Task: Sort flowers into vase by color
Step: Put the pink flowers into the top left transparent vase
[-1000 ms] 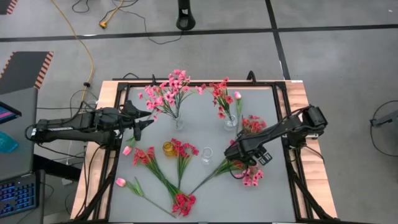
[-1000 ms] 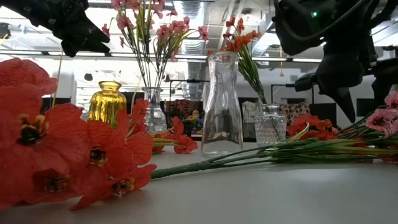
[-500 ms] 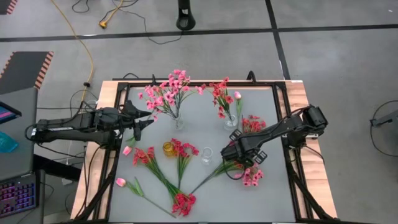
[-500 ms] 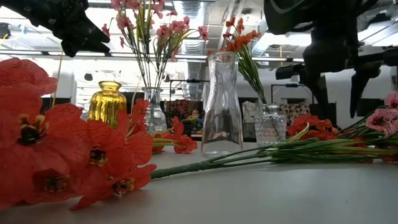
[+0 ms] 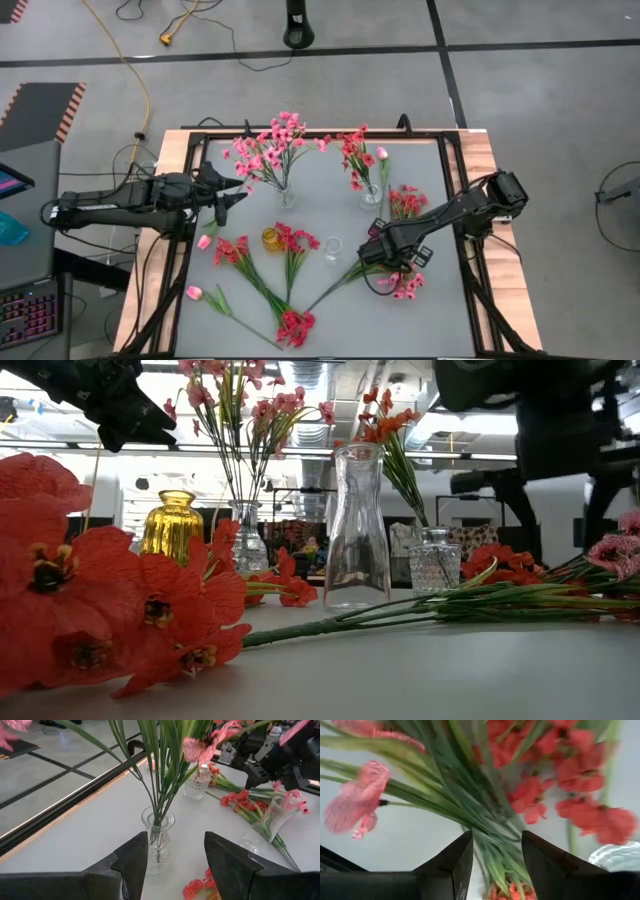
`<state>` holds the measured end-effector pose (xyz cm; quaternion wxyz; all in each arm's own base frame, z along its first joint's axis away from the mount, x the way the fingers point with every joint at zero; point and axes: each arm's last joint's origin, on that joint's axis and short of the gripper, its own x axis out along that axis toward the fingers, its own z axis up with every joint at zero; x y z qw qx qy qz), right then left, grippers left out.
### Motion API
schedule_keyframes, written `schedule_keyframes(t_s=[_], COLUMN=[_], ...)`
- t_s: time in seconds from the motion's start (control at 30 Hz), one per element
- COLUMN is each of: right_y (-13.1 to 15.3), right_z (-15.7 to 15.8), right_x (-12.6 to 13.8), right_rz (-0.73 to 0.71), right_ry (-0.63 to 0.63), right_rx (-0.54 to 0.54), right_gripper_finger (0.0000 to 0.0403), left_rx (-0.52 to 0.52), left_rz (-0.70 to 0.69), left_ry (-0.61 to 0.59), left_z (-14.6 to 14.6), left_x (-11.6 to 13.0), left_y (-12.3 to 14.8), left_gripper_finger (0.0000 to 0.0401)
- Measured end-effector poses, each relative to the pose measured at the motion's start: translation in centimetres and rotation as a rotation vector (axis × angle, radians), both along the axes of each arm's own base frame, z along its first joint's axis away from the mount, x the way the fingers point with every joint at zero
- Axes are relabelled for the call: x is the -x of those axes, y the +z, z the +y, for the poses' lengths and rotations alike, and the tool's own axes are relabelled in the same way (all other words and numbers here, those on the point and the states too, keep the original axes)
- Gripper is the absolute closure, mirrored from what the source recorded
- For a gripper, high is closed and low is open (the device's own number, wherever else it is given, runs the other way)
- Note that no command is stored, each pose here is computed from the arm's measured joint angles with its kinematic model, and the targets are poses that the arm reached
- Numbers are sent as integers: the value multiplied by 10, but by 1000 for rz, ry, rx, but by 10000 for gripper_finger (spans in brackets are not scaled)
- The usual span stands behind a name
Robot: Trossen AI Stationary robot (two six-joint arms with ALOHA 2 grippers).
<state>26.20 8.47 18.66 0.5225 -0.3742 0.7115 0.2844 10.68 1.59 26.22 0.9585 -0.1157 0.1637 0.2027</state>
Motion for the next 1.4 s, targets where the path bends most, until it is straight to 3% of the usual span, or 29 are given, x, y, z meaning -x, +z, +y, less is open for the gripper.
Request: schedule_keyframes(t_s=[0.5, 1.0, 1.4], right_y=[-17, -19, -5], right_z=[-1, -1, 2], right_x=[5, 7, 0], right_rz=[-21, -25, -75], right_ry=[4, -53, -238], right_rx=[-3, 6, 22], right_gripper_finger=[224, 378, 363], left_rx=[1, 1, 12], left_rz=[10, 10, 4], left_ry=[0, 0, 5], left_z=[0, 0, 0], left_x=[0, 0, 0], left_y=[-1, -1, -1], left_gripper_finger=[218, 218, 218])
